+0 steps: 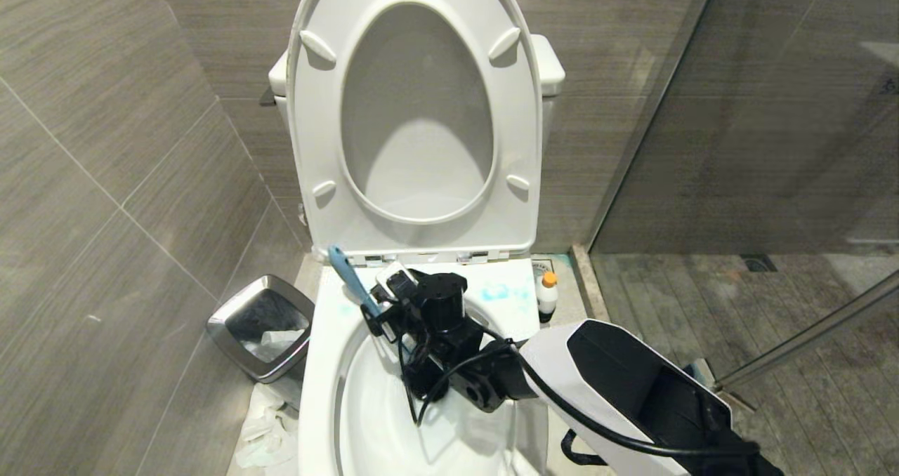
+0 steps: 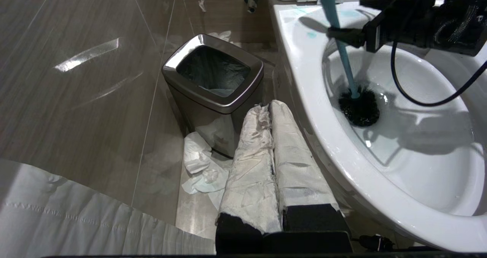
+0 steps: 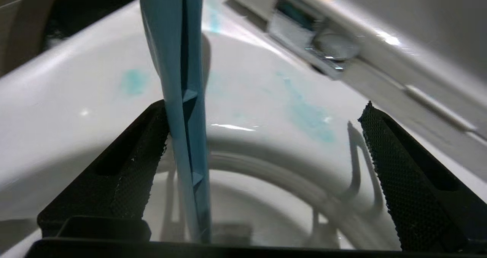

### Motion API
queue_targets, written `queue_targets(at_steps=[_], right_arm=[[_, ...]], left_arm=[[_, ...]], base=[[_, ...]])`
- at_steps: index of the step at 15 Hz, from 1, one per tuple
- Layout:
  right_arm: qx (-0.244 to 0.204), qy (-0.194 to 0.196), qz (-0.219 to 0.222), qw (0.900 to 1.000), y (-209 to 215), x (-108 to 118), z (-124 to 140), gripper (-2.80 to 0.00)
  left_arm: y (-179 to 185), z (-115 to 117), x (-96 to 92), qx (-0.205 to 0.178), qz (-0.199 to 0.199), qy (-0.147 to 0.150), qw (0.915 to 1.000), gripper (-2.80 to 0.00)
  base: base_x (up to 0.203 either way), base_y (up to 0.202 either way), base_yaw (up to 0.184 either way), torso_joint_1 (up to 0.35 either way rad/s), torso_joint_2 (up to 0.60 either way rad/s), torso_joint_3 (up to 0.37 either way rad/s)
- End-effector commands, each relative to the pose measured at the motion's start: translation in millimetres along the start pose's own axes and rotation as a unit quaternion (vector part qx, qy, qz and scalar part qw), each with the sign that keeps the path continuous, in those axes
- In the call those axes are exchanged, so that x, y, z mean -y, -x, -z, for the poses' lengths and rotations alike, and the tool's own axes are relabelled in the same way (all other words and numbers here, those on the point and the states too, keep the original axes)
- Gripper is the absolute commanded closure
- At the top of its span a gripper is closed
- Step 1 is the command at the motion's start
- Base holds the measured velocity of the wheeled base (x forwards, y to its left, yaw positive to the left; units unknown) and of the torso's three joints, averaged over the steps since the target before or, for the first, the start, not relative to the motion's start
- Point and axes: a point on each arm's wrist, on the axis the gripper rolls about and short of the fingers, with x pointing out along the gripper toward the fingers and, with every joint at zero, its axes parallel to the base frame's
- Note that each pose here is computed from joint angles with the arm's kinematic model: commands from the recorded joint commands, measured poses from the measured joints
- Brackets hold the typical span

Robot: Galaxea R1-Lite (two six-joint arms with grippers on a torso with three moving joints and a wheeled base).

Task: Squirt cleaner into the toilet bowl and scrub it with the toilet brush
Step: Scrub the toilet bowl

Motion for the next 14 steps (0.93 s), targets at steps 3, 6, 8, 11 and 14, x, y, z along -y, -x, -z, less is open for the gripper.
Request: queue_targets(at_steps=[3,6,8,11,14], right_arm=[[0.010,-0.003,0.039,0.999,-1,22,-3,-2.80],[0.013,-0.007,0.042,0.999,-1,25,-6,-2.80],[0.013,-0.007,0.046,0.999,-1,30,-6,-2.80],[0.016,-0.009,0.044,0.999,-1,31,-8,-2.80],[0.022,-0.019,0.019,0.999,-1,29,-6,-2.80]], left_arm=[[0,0,0.0,-0.001,0.000,0.000,1.0000,0.00],[0,0,0.0,-0.001,0.000,0.000,1.0000,0.00],[0,0,0.0,-0.001,0.000,0.000,1.0000,0.00],[0,0,0.0,-0.001,0.000,0.000,1.0000,0.00],[0,0,0.0,-0.001,0.000,0.000,1.0000,0.00]], base=[[0.000,0.000,0.000,0.000,0.00,0.000],[0.000,0.000,0.000,0.000,0.00,0.000],[0.000,0.000,0.000,0.000,0.00,0.000],[0.000,0.000,0.000,0.000,0.00,0.000],[0.000,0.000,0.000,0.000,0.00,0.000]])
